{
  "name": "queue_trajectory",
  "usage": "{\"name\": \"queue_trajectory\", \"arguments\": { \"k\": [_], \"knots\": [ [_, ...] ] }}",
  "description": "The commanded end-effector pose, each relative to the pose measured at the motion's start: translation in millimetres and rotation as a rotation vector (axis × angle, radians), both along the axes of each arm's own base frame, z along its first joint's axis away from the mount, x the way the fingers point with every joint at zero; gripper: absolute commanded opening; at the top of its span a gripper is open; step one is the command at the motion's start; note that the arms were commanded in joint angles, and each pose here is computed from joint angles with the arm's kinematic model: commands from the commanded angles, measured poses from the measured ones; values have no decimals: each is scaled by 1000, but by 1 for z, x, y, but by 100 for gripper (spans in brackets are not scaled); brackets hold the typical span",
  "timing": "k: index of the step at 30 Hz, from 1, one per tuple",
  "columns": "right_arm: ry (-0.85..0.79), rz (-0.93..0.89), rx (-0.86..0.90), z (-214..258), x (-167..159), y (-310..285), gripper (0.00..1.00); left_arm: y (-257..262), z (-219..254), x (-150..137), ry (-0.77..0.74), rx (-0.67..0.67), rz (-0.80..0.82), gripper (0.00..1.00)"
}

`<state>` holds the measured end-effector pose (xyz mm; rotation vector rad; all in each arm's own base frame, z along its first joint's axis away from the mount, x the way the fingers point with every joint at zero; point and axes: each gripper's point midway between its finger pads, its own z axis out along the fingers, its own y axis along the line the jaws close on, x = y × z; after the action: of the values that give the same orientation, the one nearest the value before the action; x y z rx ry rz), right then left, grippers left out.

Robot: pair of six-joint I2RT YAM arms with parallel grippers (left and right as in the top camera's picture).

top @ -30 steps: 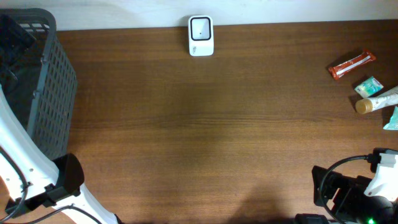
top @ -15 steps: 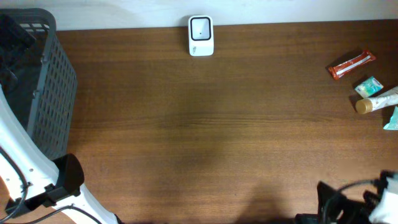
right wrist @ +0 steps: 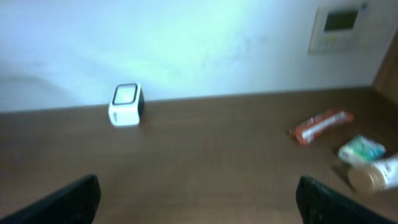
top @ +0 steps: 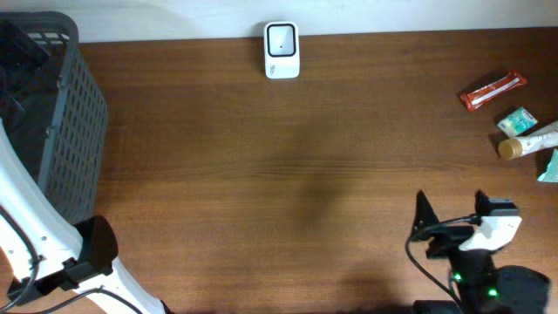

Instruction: Scan the item barcode

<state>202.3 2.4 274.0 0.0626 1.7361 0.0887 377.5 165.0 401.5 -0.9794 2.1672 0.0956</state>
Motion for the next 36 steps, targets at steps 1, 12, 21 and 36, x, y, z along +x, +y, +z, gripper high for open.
{"name": "queue_trajectory", "arguments": {
  "k": [1, 12, 21, 36],
  "knots": [
    [-89, 5, -30, -26, 7, 0, 99, 1, 8, -6, -21, 10, 12, 99],
    [-207, -35, -40, -67, 38, -7, 99, 1, 8, -6, -21, 10, 12, 99],
    [-177, -49, -67, -96, 44, -9, 99, 1, 8, -6, -21, 10, 12, 99],
    [-83, -66, -102, -119, 43, -15, 99, 1, 8, -6, -21, 11, 12, 99]
  ]
}}
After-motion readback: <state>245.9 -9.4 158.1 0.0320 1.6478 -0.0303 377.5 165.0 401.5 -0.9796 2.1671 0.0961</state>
